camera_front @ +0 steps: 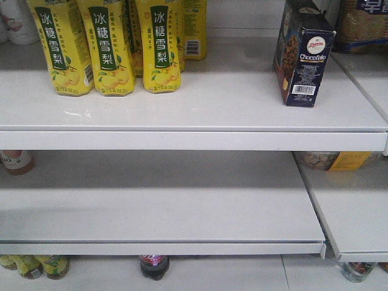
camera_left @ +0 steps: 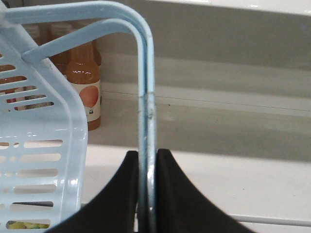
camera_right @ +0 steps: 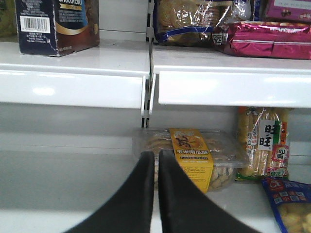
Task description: Left arm holds basket, right arm returns cookies
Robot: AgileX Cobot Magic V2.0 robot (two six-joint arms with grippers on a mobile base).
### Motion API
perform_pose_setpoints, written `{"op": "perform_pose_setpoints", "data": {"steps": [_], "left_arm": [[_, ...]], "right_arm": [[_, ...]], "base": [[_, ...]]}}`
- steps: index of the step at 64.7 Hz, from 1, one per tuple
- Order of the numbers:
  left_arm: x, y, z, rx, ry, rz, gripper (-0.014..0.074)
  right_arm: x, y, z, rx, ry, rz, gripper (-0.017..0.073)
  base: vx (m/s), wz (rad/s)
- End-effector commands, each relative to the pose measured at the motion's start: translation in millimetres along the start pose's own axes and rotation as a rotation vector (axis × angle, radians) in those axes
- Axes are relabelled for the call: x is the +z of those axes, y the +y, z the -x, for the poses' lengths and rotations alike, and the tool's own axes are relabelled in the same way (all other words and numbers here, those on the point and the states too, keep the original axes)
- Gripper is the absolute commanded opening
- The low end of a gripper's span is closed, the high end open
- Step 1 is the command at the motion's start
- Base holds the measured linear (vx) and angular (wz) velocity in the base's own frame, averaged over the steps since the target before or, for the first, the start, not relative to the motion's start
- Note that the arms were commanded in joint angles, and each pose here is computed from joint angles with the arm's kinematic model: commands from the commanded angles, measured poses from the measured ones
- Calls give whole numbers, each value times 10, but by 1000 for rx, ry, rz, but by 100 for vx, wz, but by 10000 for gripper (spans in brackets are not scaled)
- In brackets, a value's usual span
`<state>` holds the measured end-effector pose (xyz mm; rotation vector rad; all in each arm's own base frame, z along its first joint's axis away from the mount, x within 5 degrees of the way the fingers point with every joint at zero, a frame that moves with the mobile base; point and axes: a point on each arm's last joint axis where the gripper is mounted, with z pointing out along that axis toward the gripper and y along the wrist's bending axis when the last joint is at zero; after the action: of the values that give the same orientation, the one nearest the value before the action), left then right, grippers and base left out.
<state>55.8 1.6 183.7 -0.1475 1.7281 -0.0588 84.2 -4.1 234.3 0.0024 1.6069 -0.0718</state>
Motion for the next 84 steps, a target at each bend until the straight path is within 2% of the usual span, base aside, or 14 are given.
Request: {"op": "perform_pose_setpoints", "data": {"steps": [1, 7, 18, 36, 45, 60, 84], "left_arm": [[-45, -13, 190, 33, -146, -4, 4], [-45, -13, 190, 33, -146, -4, 4], [-45, -13, 190, 33, -146, -4, 4], [-45, -13, 190, 33, -146, -4, 4], [-45, -13, 190, 33, -146, -4, 4], [-45, -13, 190, 33, -146, -4, 4], [-45, -13, 190, 33, -146, -4, 4]], "right_arm": [[-31, -21, 81, 24, -114, -23, -10], [-80, -14, 29, 22, -108, -18, -10], [-147, 2, -100, -17, -68, -7, -10], [-222, 13, -347, -34, -100, -9, -10], [-243, 20, -408, -53, -43, -1, -10], [-262, 31, -477, -29, 22, 11, -10], [-262, 31, -473, -27, 17, 11, -10]], "base": [[0, 0], [0, 0], [0, 0], [0, 0], [0, 0], [0, 0], [0, 0]]}}
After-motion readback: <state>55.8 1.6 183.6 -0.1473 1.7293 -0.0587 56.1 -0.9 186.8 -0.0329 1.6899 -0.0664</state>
